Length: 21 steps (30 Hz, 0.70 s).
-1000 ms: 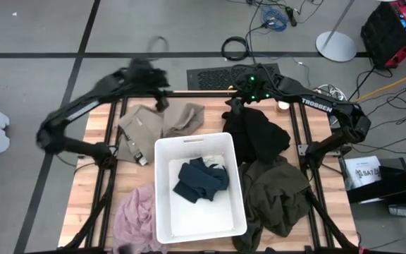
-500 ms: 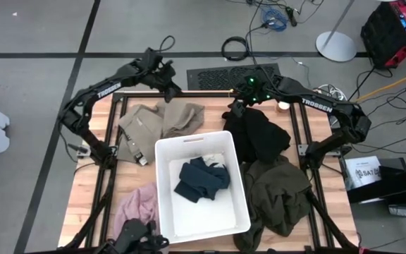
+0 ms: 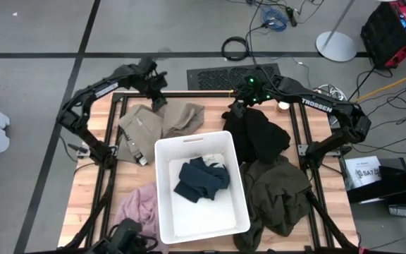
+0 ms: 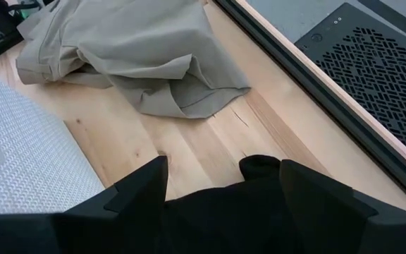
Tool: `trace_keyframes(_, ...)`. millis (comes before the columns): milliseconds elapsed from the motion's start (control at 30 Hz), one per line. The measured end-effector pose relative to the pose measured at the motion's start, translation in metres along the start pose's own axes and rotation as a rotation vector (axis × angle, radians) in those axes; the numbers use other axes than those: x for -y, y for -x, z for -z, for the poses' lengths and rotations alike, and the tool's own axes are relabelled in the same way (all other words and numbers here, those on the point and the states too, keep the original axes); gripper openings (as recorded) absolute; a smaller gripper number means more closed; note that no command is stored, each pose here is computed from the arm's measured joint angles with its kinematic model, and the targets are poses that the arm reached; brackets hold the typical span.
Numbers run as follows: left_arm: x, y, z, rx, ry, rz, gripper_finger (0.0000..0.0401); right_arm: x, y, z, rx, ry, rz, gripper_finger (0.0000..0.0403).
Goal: Sort clothes
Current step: Put the brown shorts into the white laundry bin
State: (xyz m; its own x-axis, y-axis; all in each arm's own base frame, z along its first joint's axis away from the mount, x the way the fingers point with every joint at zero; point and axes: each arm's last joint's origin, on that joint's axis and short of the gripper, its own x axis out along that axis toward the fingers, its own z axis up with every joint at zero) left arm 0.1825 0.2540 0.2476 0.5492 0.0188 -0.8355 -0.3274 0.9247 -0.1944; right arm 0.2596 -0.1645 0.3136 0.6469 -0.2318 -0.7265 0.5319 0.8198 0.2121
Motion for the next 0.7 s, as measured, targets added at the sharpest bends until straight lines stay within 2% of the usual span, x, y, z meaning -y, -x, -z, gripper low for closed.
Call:
trace_keyframes(233,-0.008,-0.034,0.013,-0.080,-0.041,0.056,0.0136,-0.002,0.000,0.001,-0.007,0.023,-0.003,0.0263)
trace_keyframes(333,0.003,-0.039,0.008,-0.101,-0.083,0.054,0.0139,-0.002,0.000,0.001,-0.011,0.034,-0.002,0.0263)
trace_keyframes(433,0.017,-0.047,0.003,-0.153,-0.201,0.029,0.0155,-0.001,0.000,0.001,-0.010,0.048,-0.002,0.0263)
trace_keyframes(567,0.035,-0.064,-0.005,-0.172,-0.355,-0.081,0.0191,-0.001,0.000,0.000,-0.004,0.055,-0.002,0.0263)
trace_keyframes(700,0.042,-0.082,-0.006,-0.217,-0.402,-0.193,0.0233,-0.001,0.000,0.000,-0.003,0.055,-0.002,0.0263)
